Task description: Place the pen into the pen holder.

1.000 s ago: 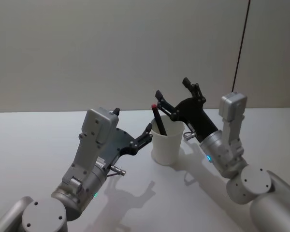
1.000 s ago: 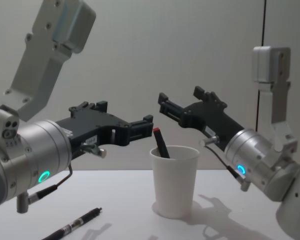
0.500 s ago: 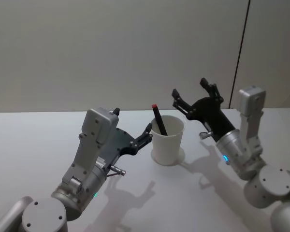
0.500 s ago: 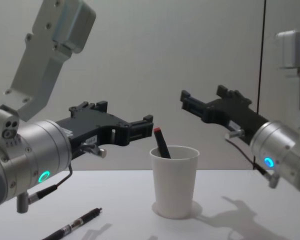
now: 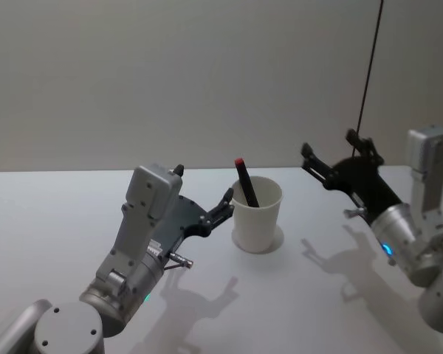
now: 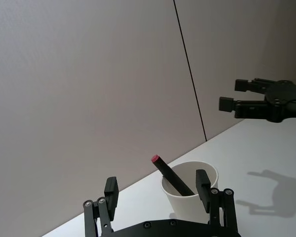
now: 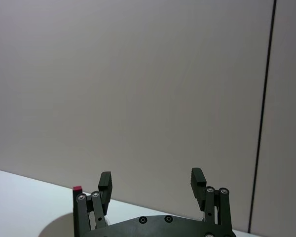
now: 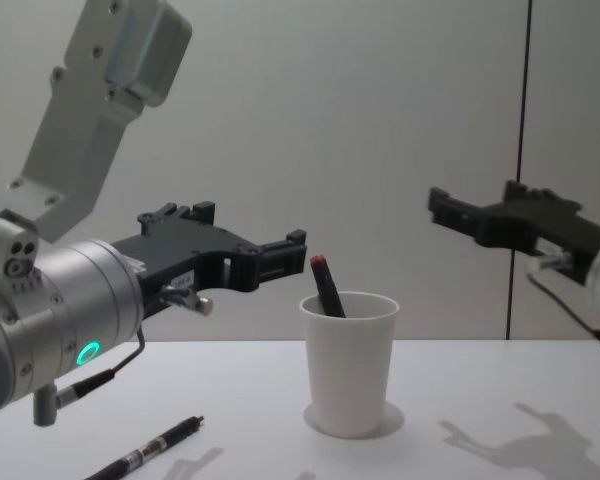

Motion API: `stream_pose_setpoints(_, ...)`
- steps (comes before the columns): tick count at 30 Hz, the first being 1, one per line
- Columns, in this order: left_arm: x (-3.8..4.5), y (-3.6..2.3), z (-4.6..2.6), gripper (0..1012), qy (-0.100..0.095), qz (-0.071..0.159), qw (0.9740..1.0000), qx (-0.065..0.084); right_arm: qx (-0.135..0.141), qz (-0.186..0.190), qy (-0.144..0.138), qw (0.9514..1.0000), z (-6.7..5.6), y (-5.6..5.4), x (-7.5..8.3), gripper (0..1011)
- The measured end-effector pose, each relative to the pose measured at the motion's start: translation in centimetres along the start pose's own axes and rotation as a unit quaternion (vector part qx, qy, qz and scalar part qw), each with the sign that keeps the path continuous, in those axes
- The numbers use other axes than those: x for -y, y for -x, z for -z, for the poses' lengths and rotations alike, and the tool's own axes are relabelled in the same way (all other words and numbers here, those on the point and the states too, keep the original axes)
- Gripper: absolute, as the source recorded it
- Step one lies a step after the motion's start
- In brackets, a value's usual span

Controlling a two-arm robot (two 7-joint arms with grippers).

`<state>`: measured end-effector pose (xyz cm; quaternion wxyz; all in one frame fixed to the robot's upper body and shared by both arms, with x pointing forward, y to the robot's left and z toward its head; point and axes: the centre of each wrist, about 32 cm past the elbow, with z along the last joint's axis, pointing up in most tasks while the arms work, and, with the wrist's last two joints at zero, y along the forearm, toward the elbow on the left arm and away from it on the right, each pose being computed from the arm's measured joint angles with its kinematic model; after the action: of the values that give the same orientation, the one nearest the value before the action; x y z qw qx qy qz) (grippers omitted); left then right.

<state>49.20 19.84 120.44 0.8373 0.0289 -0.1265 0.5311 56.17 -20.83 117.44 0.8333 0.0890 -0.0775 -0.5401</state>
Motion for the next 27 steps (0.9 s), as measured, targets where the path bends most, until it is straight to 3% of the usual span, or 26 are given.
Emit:
stream_pose_setpoints(12, 0.00, 0.00, 0.00, 1003, 0.000, 0.000, 1.0000, 0.000, -0.003, 0.029, 0.051, 0.9983, -1.9, -1.3, 3.6, 1002)
stream_pose_setpoints(27, 0.00, 0.00, 0.00, 1003, 0.000, 0.000, 1.0000, 0.000, -0.002, 0.053, 0.091, 0.9944, -2.8, -2.1, 7.0, 1002)
